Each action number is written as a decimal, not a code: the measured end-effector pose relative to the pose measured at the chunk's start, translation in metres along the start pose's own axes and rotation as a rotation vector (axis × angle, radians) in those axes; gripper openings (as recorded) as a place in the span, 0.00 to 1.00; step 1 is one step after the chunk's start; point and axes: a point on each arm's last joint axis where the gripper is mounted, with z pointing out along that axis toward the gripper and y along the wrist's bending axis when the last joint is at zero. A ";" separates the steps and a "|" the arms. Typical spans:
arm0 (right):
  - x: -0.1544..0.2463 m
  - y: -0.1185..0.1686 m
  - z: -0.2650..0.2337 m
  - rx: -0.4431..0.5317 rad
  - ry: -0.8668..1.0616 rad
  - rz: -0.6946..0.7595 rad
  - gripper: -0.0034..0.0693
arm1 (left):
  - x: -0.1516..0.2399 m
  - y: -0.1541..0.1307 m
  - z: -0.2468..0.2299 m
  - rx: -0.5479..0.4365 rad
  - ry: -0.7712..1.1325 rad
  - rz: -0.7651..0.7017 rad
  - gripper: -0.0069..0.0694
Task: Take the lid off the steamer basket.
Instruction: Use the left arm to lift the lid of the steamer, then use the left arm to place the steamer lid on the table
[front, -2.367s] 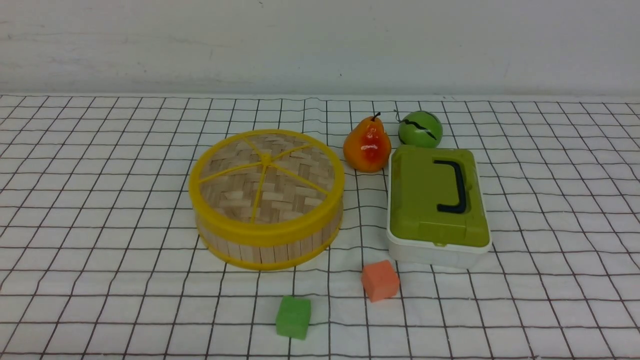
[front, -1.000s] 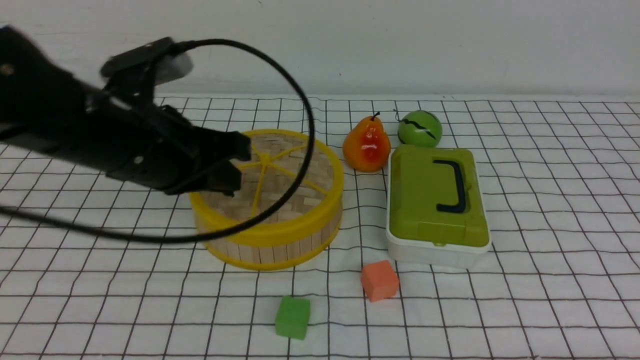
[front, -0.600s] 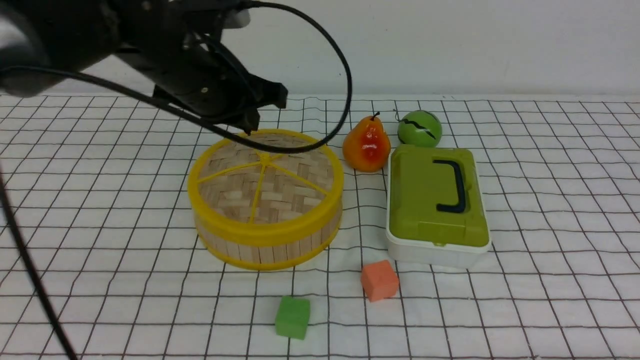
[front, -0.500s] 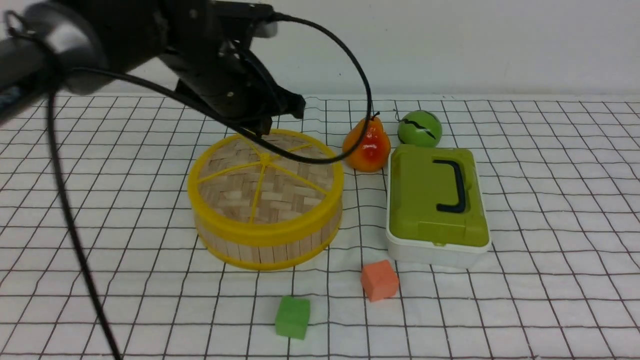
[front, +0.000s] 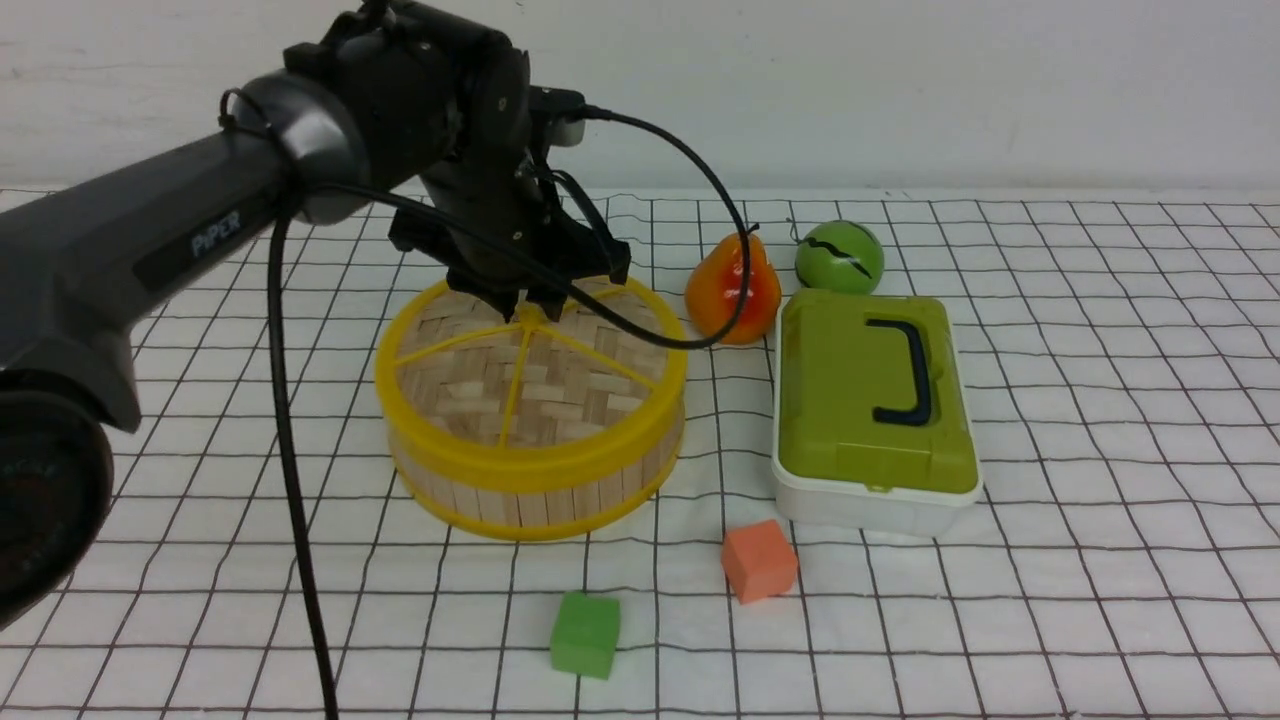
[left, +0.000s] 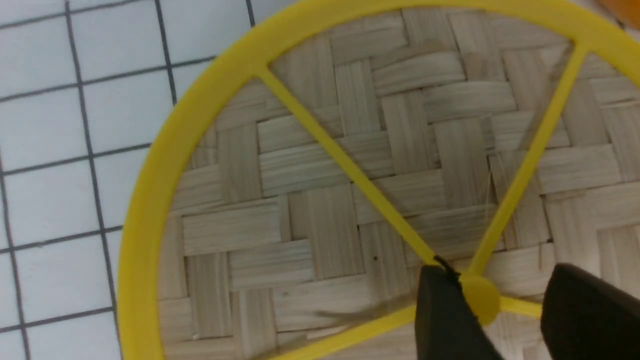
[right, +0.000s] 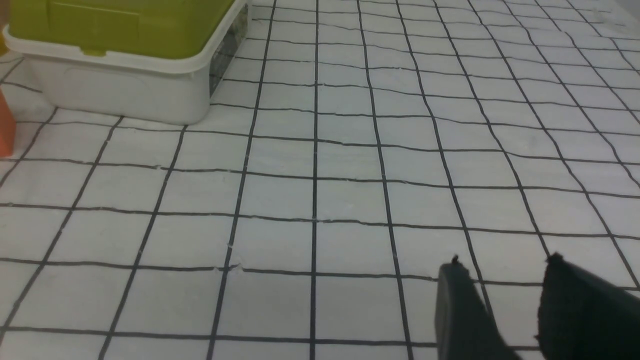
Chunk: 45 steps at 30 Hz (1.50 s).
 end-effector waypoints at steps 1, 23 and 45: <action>0.000 0.000 0.000 0.000 0.000 0.000 0.38 | 0.000 0.000 0.001 0.000 0.002 0.000 0.44; 0.000 0.000 0.000 0.000 0.000 0.000 0.38 | -0.021 0.084 -0.161 -0.197 -0.345 -0.112 0.22; 0.000 0.000 0.000 0.000 0.000 0.000 0.38 | 0.081 0.193 0.006 -0.294 -0.045 -0.385 0.31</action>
